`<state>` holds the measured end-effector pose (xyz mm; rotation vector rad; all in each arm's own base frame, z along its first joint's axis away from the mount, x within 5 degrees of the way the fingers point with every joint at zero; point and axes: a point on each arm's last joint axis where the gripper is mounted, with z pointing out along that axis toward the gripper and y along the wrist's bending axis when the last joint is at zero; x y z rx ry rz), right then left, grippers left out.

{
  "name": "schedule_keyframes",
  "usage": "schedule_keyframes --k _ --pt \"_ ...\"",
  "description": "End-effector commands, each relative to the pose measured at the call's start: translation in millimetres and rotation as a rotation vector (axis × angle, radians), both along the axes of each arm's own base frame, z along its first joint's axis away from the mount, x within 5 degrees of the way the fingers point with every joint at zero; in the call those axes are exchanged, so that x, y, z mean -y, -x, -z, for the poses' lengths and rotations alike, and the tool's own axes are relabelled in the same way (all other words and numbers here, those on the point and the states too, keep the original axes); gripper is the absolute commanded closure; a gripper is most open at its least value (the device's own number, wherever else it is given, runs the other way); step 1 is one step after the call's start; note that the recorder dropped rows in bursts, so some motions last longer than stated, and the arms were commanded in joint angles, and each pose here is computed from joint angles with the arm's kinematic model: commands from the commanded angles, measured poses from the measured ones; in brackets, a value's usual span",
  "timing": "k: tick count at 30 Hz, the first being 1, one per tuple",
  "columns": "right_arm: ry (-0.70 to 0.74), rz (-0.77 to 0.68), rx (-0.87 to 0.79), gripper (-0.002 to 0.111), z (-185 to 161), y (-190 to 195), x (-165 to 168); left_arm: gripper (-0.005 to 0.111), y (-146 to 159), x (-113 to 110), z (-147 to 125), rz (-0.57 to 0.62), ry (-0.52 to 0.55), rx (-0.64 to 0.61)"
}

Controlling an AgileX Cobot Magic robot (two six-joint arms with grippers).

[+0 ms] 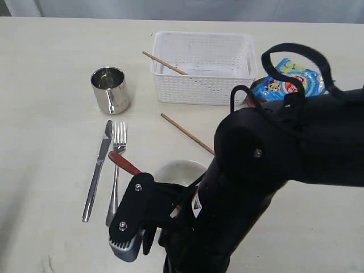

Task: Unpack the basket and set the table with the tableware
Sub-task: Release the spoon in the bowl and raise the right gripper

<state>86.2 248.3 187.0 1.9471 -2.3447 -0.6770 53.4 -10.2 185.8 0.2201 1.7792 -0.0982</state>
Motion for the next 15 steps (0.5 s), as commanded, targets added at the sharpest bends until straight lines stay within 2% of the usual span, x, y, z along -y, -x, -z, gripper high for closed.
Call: schedule_keyframes --k 1,15 --pt "0.015 0.001 -0.010 0.109 10 -1 -3 0.107 0 0 0 -0.001 0.001 0.009" --pt "0.045 0.045 0.078 0.109 30 -14 -10 0.107 0 0 0 -0.001 0.001 0.009"
